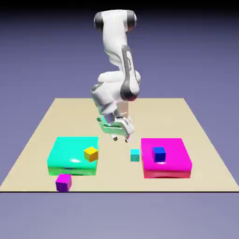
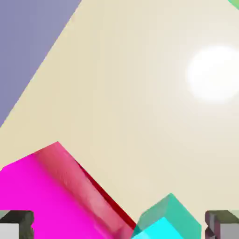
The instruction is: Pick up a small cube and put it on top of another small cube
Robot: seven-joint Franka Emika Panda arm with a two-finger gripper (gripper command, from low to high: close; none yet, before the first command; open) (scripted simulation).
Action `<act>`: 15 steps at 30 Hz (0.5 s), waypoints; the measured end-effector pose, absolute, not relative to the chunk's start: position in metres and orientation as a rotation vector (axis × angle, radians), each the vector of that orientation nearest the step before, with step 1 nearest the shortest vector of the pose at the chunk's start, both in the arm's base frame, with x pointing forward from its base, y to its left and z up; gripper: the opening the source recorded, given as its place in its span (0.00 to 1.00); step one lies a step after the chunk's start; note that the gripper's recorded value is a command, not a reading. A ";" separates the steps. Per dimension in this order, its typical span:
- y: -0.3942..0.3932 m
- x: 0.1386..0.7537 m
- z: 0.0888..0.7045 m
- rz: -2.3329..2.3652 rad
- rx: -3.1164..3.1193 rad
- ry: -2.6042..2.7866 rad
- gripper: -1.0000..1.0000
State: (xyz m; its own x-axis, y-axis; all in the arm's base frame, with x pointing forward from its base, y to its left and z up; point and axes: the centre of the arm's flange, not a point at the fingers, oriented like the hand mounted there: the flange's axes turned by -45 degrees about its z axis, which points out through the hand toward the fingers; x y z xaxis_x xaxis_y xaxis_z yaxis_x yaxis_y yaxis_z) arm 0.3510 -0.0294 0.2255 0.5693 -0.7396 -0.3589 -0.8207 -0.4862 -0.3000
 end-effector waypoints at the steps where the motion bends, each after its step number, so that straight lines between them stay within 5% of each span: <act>1: -0.029 0.346 0.217 0.308 -2.314 1.313 0.50; 15: -0.009 0.307 0.126 0.711 -1.706 1.797 0.50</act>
